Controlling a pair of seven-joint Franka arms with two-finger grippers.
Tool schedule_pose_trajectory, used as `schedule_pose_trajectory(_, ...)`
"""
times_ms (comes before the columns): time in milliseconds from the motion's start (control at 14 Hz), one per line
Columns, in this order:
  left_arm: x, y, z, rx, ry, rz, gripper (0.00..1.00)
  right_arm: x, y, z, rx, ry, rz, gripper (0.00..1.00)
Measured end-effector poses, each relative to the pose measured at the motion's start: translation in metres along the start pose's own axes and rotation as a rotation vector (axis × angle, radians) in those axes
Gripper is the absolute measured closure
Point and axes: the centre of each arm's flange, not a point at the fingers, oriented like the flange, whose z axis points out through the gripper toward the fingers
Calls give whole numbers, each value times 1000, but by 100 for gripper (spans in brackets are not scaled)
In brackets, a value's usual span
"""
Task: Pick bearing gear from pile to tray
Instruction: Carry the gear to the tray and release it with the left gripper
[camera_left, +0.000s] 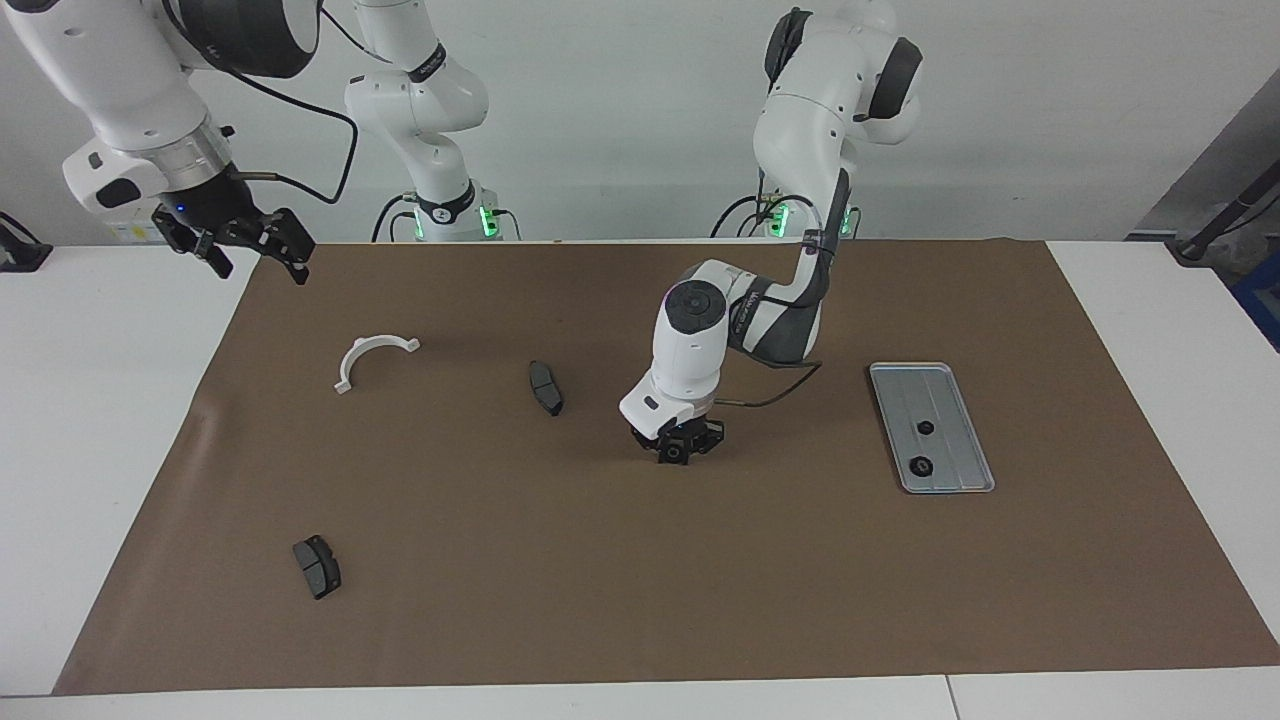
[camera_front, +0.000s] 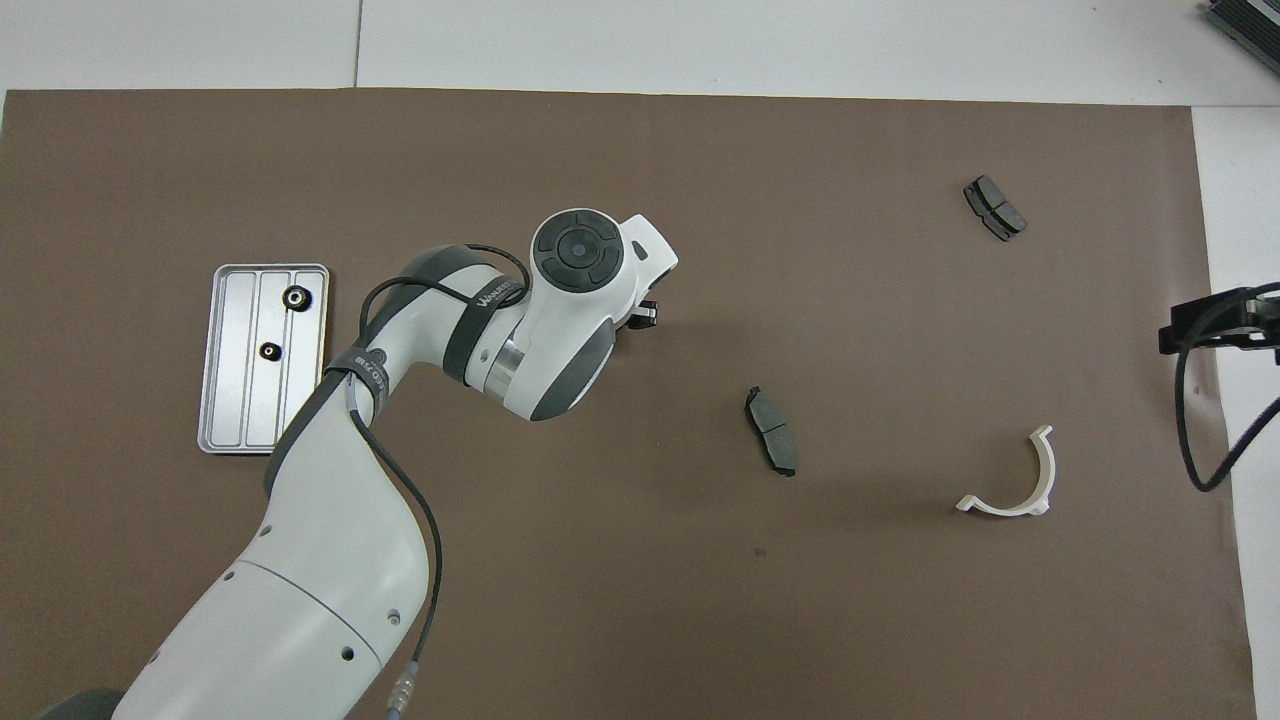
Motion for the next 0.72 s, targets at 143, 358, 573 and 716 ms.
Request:
schedule_pose_trajectory(143, 23, -47, -10, 13, -6, -71, 65, 0, 0, 0, 0, 0, 0, 0)
schedule_pose_trajectory(358, 51, -144, -33, 23, -16, -113, 65, 0, 0, 0, 0, 0, 0, 0)
schedule_pose_trajectory(573, 52, -220, -50, 31, -46, -77, 65, 0, -10, 0, -1, 1, -18, 0)
schedule_pose_trajectory(716, 38, -271, -51, 31, -78, 1, 65, 0, -16, 0, -2, 1, -28, 0)
